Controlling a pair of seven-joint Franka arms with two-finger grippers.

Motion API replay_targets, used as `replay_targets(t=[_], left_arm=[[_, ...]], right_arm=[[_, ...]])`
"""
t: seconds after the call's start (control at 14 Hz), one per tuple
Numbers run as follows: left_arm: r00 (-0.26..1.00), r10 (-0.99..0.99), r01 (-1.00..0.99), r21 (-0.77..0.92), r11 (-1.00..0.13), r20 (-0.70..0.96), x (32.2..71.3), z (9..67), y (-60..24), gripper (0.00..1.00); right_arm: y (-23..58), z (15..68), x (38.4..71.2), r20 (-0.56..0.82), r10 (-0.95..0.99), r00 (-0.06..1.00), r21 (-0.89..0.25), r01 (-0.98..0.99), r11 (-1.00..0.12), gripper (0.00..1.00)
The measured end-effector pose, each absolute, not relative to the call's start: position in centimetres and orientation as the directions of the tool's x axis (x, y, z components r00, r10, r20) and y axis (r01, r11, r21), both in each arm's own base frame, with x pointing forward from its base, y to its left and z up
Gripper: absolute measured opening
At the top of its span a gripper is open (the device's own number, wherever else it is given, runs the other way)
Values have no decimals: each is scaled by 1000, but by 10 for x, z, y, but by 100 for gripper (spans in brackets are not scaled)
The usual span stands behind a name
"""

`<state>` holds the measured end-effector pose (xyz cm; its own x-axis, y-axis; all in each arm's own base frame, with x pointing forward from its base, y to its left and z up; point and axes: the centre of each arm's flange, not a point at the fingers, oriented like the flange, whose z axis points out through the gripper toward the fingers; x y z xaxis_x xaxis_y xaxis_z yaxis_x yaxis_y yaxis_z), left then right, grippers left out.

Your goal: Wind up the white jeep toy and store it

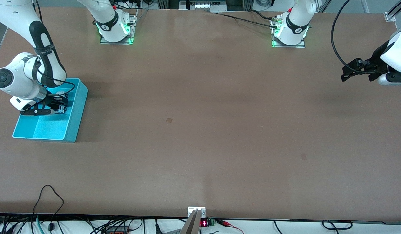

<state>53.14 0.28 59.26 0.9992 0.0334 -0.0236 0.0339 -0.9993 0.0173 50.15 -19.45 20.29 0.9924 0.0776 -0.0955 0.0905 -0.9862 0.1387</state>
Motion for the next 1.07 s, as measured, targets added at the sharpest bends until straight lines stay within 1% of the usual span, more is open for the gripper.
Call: replay_targets(t=[0.07, 0.21, 0.29, 0.43, 0.64, 0.86, 1.07], left_arm=[[999, 34, 35, 17, -999, -23, 531, 593, 3, 100], [999, 34, 35, 17, -999, -22, 532, 593, 3, 100], [999, 34, 35, 17, -999, -22, 532, 593, 3, 100], [999, 34, 35, 17, -999, -22, 531, 593, 3, 100], [999, 35, 35, 17, -999, -21, 531, 593, 3, 100], [999, 35, 35, 17, -999, -21, 531, 593, 4, 100], [999, 35, 35, 17, -999, -21, 531, 593, 4, 100]], right_arm=[[-194, 206, 504, -88, 80, 993, 140, 91, -986, 99], [-191, 222, 512, -65, 86, 994, 136, 94, -986, 100], [-188, 238, 518, -62, 88, 994, 123, 95, -988, 100], [-178, 285, 534, -70, 99, 993, 82, 105, -991, 100], [-149, 375, 559, -67, 150, 986, 27, 152, -988, 100], [-117, 454, 569, -36, 217, 976, 13, 217, -976, 100], [-67, 514, 573, -79, 295, 952, 21, 297, -955, 100]])
